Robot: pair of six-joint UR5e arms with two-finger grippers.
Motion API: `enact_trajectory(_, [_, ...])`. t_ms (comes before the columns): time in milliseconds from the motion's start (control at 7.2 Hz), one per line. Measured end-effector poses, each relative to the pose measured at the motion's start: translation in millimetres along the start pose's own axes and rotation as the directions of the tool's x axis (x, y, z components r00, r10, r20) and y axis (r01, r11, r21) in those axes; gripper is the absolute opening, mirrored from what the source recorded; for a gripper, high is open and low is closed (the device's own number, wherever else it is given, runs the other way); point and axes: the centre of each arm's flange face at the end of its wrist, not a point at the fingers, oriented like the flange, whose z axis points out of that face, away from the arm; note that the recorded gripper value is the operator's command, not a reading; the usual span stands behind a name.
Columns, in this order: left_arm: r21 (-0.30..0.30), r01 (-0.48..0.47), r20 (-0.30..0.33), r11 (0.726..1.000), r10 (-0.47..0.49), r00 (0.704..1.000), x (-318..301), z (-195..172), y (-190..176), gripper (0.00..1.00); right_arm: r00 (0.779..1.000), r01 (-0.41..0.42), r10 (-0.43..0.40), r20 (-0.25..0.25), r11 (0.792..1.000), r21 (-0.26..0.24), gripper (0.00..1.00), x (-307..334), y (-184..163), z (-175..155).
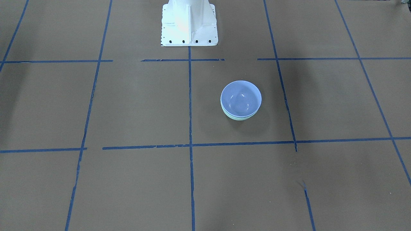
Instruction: Stack blue bowl on green bowl
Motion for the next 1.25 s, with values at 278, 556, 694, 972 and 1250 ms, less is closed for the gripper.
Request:
enact_trajectory(278, [-0.027, 0.027, -0.004, 0.999, -0.027, 1.0, -20.0, 9.3, 20.7, 1.0, 1.0, 0.0, 0.0, 0.0, 1.0, 0.0, 1.0, 0.0, 0.0, 0.0])
enact_trajectory(556, [-0.062, 0.062, -0.006, 0.996, -0.062, 0.998, -27.3, 16.2, 34.2, 1.0, 1.0, 0.0, 0.0, 0.0, 1.0, 0.0, 1.0, 0.0, 0.0, 0.0])
enact_trajectory(694, [-0.083, 0.083, -0.017, 0.993, -0.085, 0.996, -28.1, 17.9, 37.7, 1.0, 1.0, 0.0, 0.0, 0.0, 1.0, 0.0, 1.0, 0.0, 0.0, 0.0])
enact_trajectory(972, [-0.111, 0.111, -0.037, 0.988, -0.116, 0.993, -29.2, 21.3, 46.8, 1.0, 1.0, -0.001, 0.001, 0.0, 1.0, 0.0, 1.0, 0.0, 0.0, 0.0])
enact_trajectory(1250, [-0.122, 0.12, -0.041, 0.985, -0.126, 0.991, -29.8, 23.1, 53.1, 1.0, 1.0, -0.001, 0.001, 0.0, 1.0, 0.0, 1.0, 0.0, 0.0, 0.0])
